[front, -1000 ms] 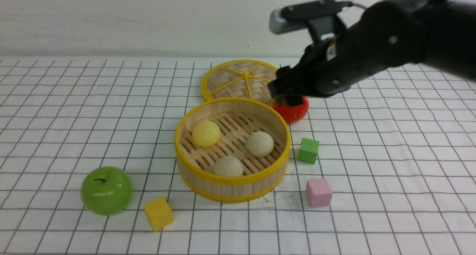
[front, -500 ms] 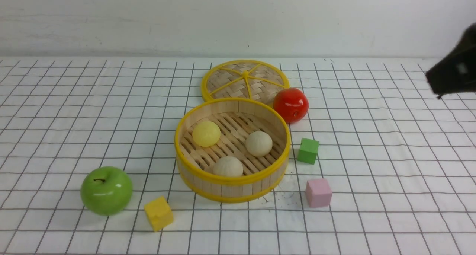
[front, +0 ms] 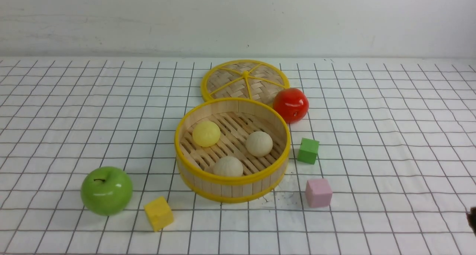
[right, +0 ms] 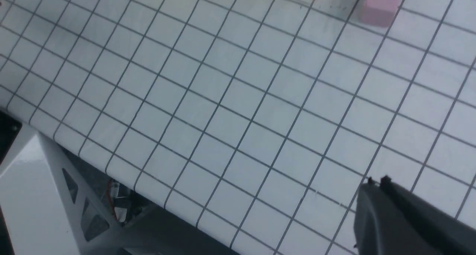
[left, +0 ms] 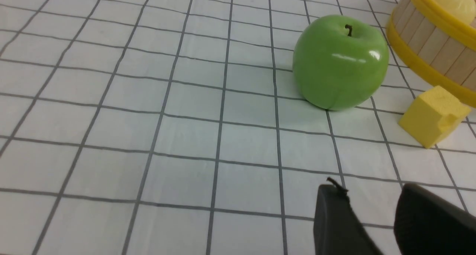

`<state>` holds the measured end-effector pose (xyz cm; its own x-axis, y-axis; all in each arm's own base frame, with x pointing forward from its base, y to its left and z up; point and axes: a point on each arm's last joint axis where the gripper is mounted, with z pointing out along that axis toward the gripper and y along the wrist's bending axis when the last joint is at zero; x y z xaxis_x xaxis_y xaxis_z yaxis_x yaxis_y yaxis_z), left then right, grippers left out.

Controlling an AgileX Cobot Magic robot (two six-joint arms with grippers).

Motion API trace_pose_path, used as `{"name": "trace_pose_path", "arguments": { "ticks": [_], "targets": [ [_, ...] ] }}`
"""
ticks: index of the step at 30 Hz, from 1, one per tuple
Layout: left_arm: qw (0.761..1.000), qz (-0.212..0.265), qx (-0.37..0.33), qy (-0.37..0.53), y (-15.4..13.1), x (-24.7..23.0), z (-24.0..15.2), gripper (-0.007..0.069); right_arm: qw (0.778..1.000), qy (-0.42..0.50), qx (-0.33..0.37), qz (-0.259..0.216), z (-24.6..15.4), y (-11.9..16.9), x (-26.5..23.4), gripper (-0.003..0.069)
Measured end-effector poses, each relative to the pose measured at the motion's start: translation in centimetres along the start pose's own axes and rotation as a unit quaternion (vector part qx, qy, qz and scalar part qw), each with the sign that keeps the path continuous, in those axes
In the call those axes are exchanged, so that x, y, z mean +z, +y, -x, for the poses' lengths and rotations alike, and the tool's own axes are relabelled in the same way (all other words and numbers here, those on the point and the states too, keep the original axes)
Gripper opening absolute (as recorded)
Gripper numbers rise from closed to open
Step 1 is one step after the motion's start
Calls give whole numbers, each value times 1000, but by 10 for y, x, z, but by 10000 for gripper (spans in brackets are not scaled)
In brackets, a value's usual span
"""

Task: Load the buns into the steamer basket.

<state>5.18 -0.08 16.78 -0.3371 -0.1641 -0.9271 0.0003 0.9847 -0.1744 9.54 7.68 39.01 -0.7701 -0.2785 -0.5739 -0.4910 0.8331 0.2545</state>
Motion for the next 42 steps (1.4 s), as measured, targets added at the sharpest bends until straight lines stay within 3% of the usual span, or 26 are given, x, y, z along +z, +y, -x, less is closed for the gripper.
{"name": "trace_pose_path", "arguments": {
  "ticks": [10, 16, 19, 20, 21, 24, 29, 33, 35, 40, 42],
  "targets": [
    [1000, 0, 0, 0, 0, 0, 0, 237, 1000, -2, 1, 2, -8, -1, -1, -17],
    [1000, 0, 0, 0, 0, 0, 0, 238, 997, -55, 42, -16, -18, -7, -21, -13],
    [1000, 0, 0, 0, 0, 0, 0, 238, 988, -119, 56, -85, -36, -15, -44, -10],
    [1000, 0, 0, 0, 0, 0, 0, 238, 988, -118, 54, -88, -36, -16, -44, -10],
    [1000, 0, 0, 0, 0, 0, 0, 238, 978, -152, 50, -136, -49, -20, -52, -10],
    [1000, 0, 0, 0, 0, 0, 0, 238, 951, -231, 46, -202, -67, -27, -53, -6],
    [1000, 0, 0, 0, 0, 0, 0, 238, 913, -314, 41, -256, -89, -41, -29, -3],
    [1000, 0, 0, 0, 0, 0, 0, 238, 887, -346, 38, -303, -127, -66, 25, 1],
    [1000, 0, 0, 0, 0, 0, 0, 238, 884, -348, 40, -310, -146, -76, 52, 1],
    [1000, 0, 0, 0, 0, 0, 0, 238, 903, -288, 54, -315, -181, -98, 108, 4],
    [1000, 0, 0, 0, 0, 0, 0, 238, 898, -297, 40, -323, -182, -101, 112, 6]
  ]
}}
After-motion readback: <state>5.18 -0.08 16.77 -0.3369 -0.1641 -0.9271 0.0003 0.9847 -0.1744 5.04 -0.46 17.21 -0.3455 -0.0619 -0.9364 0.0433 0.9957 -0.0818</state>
